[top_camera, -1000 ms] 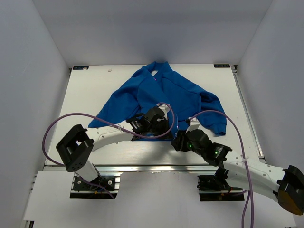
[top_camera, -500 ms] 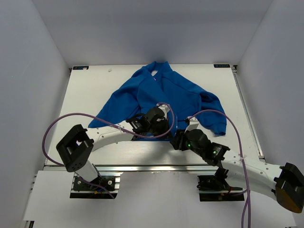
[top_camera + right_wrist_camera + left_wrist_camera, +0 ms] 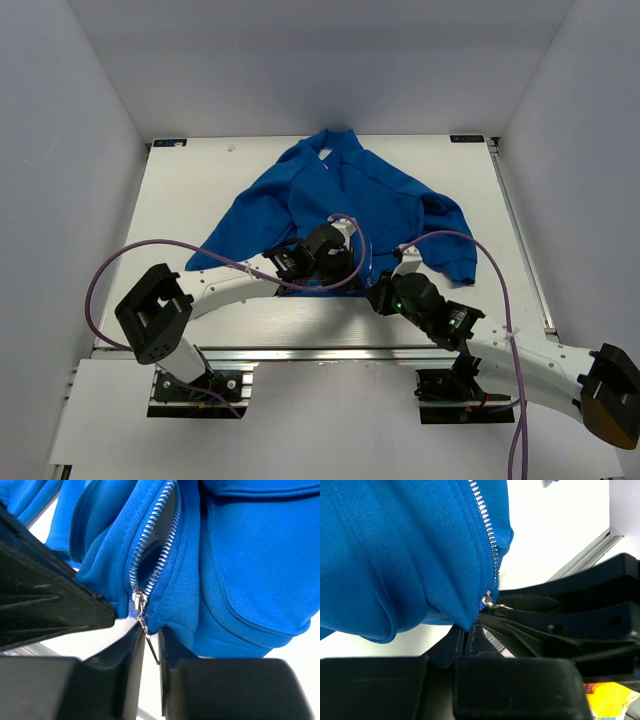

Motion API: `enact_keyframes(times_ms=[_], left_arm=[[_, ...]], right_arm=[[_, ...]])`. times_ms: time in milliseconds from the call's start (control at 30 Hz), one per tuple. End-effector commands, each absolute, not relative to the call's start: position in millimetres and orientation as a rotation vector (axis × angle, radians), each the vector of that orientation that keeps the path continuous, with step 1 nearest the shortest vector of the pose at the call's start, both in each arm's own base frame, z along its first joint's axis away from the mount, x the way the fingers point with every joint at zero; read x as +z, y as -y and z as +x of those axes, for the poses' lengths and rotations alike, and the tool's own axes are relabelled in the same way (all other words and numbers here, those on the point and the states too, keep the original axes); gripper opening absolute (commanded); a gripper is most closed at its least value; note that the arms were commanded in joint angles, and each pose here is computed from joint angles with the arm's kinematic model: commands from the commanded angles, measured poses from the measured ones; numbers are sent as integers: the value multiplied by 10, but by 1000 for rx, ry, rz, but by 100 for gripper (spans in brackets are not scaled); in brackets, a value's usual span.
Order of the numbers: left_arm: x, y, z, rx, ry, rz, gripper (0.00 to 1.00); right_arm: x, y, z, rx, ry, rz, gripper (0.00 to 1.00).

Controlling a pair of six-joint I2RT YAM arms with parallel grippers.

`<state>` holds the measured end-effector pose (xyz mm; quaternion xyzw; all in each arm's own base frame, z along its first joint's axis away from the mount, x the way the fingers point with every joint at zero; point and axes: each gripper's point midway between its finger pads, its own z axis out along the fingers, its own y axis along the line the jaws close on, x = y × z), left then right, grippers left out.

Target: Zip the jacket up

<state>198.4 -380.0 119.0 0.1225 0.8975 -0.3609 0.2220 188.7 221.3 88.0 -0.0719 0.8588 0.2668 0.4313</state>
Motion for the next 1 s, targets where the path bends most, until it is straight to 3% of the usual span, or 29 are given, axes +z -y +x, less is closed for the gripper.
enact_keyframes(times_ms=[0, 133, 567, 967], left_arm=[[1459, 3866, 1928, -1076, -2425, 367, 0], [1407, 3858, 1919, -1068, -2440, 366, 0], [1392, 3814, 1913, -1053, -2439, 365, 0], [1376, 3729, 1861, -1024, -2431, 439, 0]], right_arm=[[1191, -2300, 1963, 749, -2039, -122, 17], [1278, -2322, 1902, 795, -2037, -131, 0], [1331, -2331, 1723, 776, -2185, -217, 0], [1099, -2164, 1614, 578, -2380, -332, 0]])
